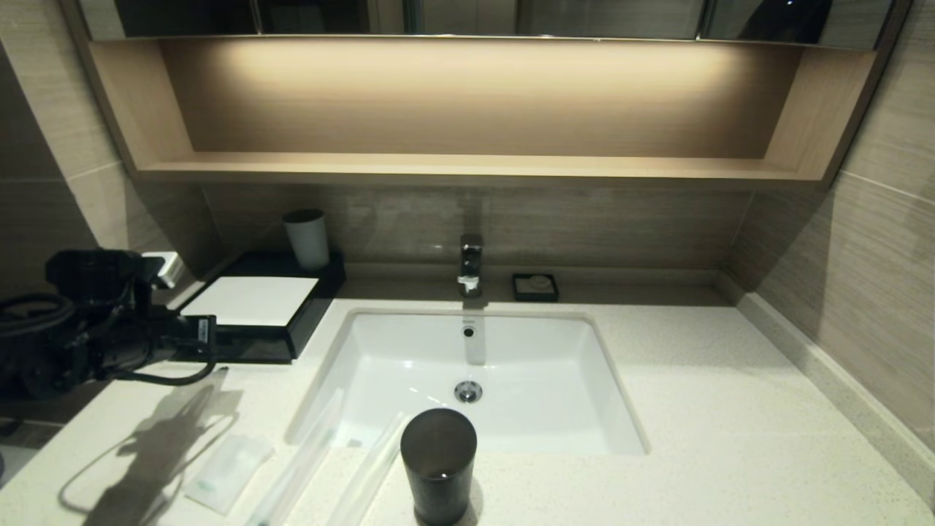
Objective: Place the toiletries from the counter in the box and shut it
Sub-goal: Open the drawer
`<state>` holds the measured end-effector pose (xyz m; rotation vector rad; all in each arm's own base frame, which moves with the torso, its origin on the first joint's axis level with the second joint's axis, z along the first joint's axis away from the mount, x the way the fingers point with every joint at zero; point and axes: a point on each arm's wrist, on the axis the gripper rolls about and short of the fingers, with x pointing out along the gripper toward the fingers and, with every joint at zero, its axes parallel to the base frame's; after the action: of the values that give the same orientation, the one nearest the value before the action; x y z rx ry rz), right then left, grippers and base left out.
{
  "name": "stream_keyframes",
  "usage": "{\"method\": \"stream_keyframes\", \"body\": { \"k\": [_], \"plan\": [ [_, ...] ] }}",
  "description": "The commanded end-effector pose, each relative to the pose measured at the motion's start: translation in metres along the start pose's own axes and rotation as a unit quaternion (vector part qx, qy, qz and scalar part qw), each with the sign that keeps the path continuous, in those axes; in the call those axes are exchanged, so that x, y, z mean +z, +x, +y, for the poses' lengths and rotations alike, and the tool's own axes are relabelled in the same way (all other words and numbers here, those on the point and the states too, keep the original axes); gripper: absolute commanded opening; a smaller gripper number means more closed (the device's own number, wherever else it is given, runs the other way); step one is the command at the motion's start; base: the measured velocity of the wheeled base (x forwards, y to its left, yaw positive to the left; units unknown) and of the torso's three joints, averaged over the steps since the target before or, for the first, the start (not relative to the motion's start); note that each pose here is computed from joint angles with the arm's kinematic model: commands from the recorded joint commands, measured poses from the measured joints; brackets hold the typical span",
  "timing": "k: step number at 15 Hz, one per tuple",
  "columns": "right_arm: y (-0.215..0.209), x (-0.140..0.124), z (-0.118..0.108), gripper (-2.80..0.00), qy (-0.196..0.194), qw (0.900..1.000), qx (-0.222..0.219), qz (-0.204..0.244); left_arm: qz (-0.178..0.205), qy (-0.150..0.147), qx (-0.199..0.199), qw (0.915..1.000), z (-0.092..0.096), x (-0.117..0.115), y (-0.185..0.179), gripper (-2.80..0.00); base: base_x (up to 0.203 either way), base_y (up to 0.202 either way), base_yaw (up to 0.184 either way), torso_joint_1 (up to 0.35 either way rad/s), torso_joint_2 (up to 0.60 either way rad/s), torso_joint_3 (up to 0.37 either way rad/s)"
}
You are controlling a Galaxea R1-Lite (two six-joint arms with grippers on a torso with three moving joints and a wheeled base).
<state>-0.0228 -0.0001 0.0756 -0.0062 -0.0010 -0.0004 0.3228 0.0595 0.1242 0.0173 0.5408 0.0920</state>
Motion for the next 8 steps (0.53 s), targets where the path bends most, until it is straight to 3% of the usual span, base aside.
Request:
{"method": "stream_keyframes", "body": {
  "k": [1, 8],
  "plan": [
    [0.000, 0.000, 0.000, -2.80, 0.000, 1.000, 0.000, 0.000, -0.003, 0.002, -0.001, 1.0000, -0.001, -0.002, 0.001, -2.80, 0.000, 0.000, 0.000, 0.000, 0.00, 0.000],
    [0.000, 0.000, 0.000, -2.80, 0.000, 1.000, 0.000, 0.000, -0.042, 0.020, 0.010, 0.9989, 0.004, -0.010, 0.018, -2.80, 0.000, 0.000, 0.000, 0.000, 0.00, 0.000]
  ]
}}
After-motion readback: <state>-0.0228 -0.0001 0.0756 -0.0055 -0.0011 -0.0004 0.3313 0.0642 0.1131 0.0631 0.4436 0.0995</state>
